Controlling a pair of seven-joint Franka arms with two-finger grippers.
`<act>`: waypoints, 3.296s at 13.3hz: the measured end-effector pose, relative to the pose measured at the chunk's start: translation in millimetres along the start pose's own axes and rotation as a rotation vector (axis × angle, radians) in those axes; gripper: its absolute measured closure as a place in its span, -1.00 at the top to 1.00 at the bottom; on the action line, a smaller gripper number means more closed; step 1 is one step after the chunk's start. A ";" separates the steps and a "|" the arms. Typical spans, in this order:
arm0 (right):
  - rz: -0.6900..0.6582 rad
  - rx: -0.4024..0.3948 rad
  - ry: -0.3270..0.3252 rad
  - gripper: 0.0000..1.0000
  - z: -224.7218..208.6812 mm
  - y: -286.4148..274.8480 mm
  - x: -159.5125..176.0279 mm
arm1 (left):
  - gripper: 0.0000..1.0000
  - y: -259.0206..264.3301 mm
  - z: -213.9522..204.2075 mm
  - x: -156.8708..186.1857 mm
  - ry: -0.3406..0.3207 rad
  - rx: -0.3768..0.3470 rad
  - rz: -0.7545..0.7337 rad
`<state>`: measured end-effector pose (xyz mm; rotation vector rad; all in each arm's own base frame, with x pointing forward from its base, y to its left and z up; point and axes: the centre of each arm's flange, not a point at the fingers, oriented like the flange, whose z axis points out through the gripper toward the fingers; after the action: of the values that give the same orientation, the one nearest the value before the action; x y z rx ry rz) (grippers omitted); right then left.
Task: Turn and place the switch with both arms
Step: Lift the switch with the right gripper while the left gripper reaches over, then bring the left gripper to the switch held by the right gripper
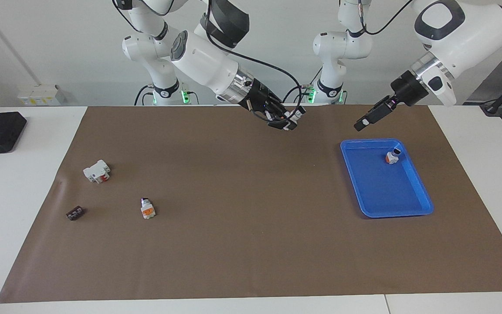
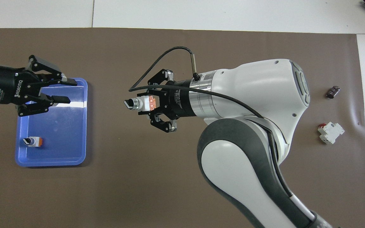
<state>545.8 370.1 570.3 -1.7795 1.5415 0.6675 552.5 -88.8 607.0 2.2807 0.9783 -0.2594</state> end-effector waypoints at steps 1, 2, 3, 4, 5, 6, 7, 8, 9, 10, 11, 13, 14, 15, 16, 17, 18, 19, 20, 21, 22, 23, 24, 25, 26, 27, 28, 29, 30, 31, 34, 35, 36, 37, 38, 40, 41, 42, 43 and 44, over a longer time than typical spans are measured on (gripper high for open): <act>-0.012 0.003 -0.006 -0.18 -3.2 3.1 -8.4 | 0.07 6.6 2.7 -7.3 -0.003 0.001 -0.048; -0.023 0.007 -0.011 -0.18 -7.1 5.9 -15.9 | 0.07 12.4 1.0 -11.6 -0.006 0.002 -0.094; -0.031 0.011 -0.014 -0.18 -10.3 8.0 -20.8 | 0.06 17.2 -2.7 -13.8 -0.012 0.006 -0.126; -0.034 0.013 -0.015 -0.18 -12.1 8.9 -22.9 | 0.03 22.2 -7.0 -16.0 -0.023 0.018 -0.159; -0.034 0.012 -0.014 -0.18 -12.0 9.2 -22.8 | 0.02 26.6 -9.2 -17.0 -0.033 0.032 -0.195; -0.032 0.010 -0.012 -0.18 -10.7 9.7 -21.2 | 0.00 31.2 -11.0 -17.2 -0.041 0.045 -0.225; -0.029 0.007 -0.010 -0.18 -9.3 10.2 -19.5 | 0.00 35.0 -13.7 -18.2 -0.046 0.053 -0.235; -0.026 0.005 -0.008 -0.18 -7.6 10.9 -17.5 | -0.02 37.9 -16.6 -20.5 -0.049 0.057 -0.230; -0.024 0.005 -0.006 -0.18 -5.9 11.5 -16.1 | -0.02 40.1 -20.2 -23.5 -0.049 0.055 -0.205; -0.023 0.011 -0.005 -0.18 -5.1 11.5 -15.7 | -0.06 42.6 -24.5 -27.3 -0.047 0.048 -0.162; -0.023 0.020 -0.006 -0.18 -5.0 11.0 -15.8 | -0.07 44.9 -29.2 -32.3 -0.045 0.041 -0.106; -0.024 0.031 -0.006 -0.18 -5.0 10.5 -16.1 | -0.10 47.7 -39.1 -45.0 -0.042 0.025 0.042; -0.025 0.030 -0.007 -0.18 -4.1 11.2 -17.0 | -0.09 48.5 -42.8 -52.6 -0.043 0.021 0.125; -0.028 0.026 -0.008 -0.18 -2.1 12.9 -19.1 | -0.08 48.9 -45.3 -58.5 -0.045 0.018 0.208; -0.032 0.022 -0.009 -0.18 0.3 15.0 -21.6 | -0.08 48.8 -46.2 -62.4 -0.048 0.017 0.295; -0.035 0.019 -0.010 -0.18 1.9 16.4 -23.4 | -0.07 49.2 -45.2 -65.3 -0.054 0.017 0.384; -0.036 0.018 -0.010 -0.18 2.6 17.1 -24.2 | -0.08 50.4 -42.4 -68.0 -0.062 0.015 0.481; -0.036 0.018 -0.010 -0.18 2.6 17.1 -24.2 | -0.09 51.1 -38.7 -70.8 -0.072 0.012 0.568; -0.036 0.018 -0.010 -0.18 2.7 17.1 -24.1 | -0.10 50.4 -34.9 -72.6 -0.081 0.011 0.641; -0.036 0.018 -0.010 -0.18 2.7 17.1 -24.1 | -0.10 48.6 -31.9 -73.4 -0.088 0.012 0.699; -0.036 0.018 -0.010 -0.18 2.7 17.1 -24.1 | -0.12 46.3 -29.3 -74.0 -0.094 0.013 0.742; -0.036 0.018 -0.010 -0.18 2.7 17.2 -24.1 | -0.15 44.6 -26.8 -76.3 -0.101 0.014 0.767; -0.036 0.018 -0.010 -0.18 2.8 17.2 -23.9 | -0.15 43.5 -22.0 -81.4 -0.112 0.019 0.783; -0.036 0.017 -0.009 -0.18 3.0 17.3 -23.7 | -0.16 42.5 -15.9 -87.4 -0.124 0.023 0.795; -0.035 0.017 -0.009 -0.18 3.2 17.4 -23.5 | -0.21 41.7 -10.6 -92.6 -0.129 0.024 0.804; -0.035 0.016 -0.009 -0.18 3.4 17.4 -23.3 | -0.21 41.1 -7.6 -95.0 -0.128 0.023 0.809; -0.035 0.016 -0.008 -0.18 3.6 17.6 -23.0 | -0.21 40.7 -7.0 -95.2 -0.124 0.020 0.816; -0.034 0.016 -0.008 -0.18 3.8 17.6 -22.7 | -0.18 40.3 -7.3 -94.6 -0.122 0.018 0.825; -0.034 0.015 -0.008 -0.18 3.9 17.7 -22.6 | -0.18 40.1 -7.6 -94.1 -0.122 0.016 0.841; -0.034 0.015 -0.008 -0.18 3.9 17.7 -22.6 | -0.18 40.3 -7.6 -94.4 -0.124 0.012 0.864; -0.034 0.015 -0.008 -0.18 4.0 17.7 -22.5 | -0.19 41.0 -5.2 -96.7 -0.135 -0.003 0.969; -0.034 0.015 -0.008 -0.18 4.0 17.7 -22.5 | -0.20 42.5 -1.6 -101.2 -0.143 -0.004 0.996; -0.034 0.015 -0.008 -0.18 4.0 17.7 -22.5 | -0.20 45.2 3.2 -107.2 -0.148 -0.004 1.019; -0.034 0.015 -0.008 -0.18 4.0 17.7 -22.5 | -0.21 48.2 9.4 -113.0 -0.145 -0.009 1.044; -0.032 0.015 -0.004 -0.18 4.0 17.5 -20.3 | -0.22 50.6 14.6 -117.5 -0.131 -0.017 1.066; -0.023 0.013 0.002 -0.18 5.2 17.3 -14.5 | -0.24 48.6 21.5 -123.4 -0.119 -0.027 1.092; -0.022 0.011 0.003 -0.18 6.2 17.8 -13.6 | -0.25 46.3 22.9 -125.1 -0.119 -0.028 1.104; -0.022 0.008 0.004 -0.18 7.3 18.6 -13.7 | -0.25 43.4 22.7 -124.8 -0.116 -0.030 1.111; -0.023 0.006 0.003 -0.18 8.2 19.3 -14.3 | -0.27 40.6 22.3 -123.3 -0.113 -0.031 1.112; -0.024 0.005 0.003 -0.18 8.8 19.9 -14.9 | -0.30 38.2 21.7 -120.9 -0.110 -0.032 1.108</act>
<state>524.2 384.9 572.7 -1.7931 1.5201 0.6490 495.8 -192.6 657.6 2.3819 -0.4019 0.1131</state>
